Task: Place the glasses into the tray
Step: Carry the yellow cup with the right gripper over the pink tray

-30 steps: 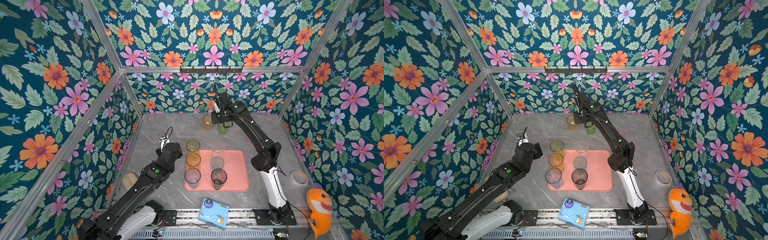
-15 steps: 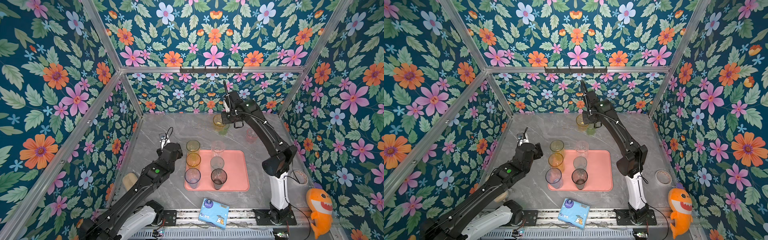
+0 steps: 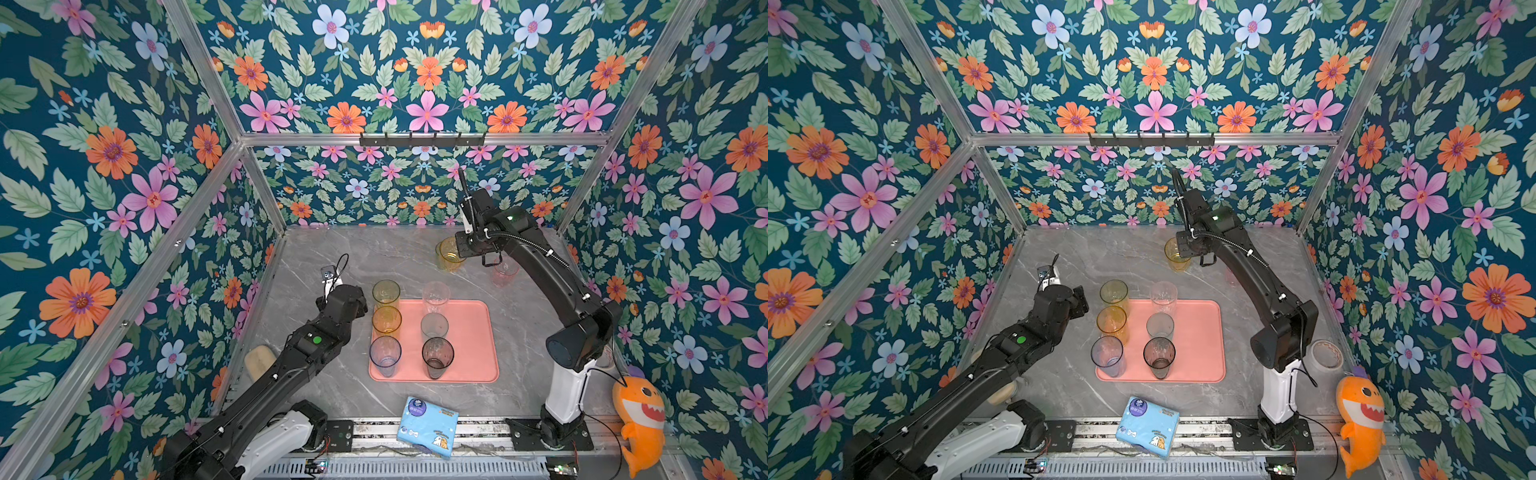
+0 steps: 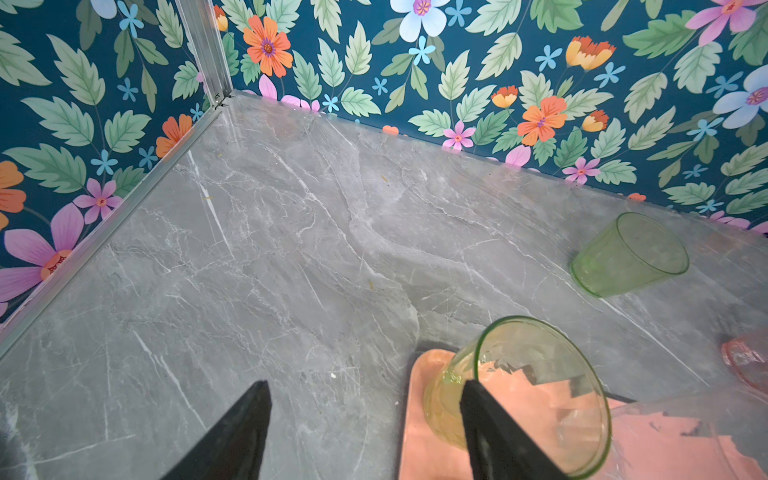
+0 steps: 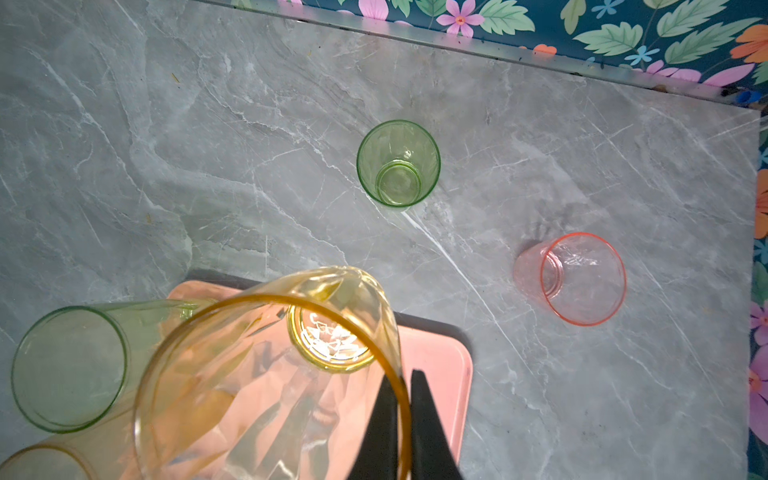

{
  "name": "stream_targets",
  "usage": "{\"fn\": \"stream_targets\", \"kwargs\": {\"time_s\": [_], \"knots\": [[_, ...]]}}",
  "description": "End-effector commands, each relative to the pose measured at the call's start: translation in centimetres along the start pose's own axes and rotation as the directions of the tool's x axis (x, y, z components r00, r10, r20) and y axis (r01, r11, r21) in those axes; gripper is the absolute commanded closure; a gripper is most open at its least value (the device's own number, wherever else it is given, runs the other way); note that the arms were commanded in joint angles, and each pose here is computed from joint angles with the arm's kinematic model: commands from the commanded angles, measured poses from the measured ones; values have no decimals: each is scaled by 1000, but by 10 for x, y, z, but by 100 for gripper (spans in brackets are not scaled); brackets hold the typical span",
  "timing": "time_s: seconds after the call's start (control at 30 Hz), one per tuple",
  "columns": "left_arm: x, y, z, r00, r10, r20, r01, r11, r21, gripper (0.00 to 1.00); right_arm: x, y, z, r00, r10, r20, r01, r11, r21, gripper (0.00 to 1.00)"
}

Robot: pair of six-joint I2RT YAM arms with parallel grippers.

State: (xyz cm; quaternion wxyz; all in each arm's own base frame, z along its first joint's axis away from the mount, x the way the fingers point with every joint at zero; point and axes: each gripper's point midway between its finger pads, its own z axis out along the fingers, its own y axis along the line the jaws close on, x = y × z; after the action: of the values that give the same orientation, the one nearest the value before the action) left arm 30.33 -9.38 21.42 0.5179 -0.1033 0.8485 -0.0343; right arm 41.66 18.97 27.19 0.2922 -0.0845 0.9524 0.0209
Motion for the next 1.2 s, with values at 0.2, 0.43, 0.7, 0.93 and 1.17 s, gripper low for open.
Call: {"fn": "stream_targets", "kwargs": {"time_s": [0.2,0.43,0.7,0.93,1.17], "knots": [[-5,-9,4,1000,-18,8,18,1000,25,25,19,-24,-9,999,27,28,-28,999,46,100],[-4,-14,7,1000,-16,-2,16,999,37,26,47,-37,-11,997,69,34,-70,996,48,100],[-5,-16,7,1000,-19,-2,19,999,44,26,85,-42,-2,994,108,9,-108,993,40,100],[-3,-17,8,1000,-22,-9,22,999,49,26,115,-41,16,991,134,-24,-133,991,26,100],[-3,-15,7,1000,-21,-8,21,999,46,26,142,-40,44,985,152,-81,-149,988,31,100]]}}
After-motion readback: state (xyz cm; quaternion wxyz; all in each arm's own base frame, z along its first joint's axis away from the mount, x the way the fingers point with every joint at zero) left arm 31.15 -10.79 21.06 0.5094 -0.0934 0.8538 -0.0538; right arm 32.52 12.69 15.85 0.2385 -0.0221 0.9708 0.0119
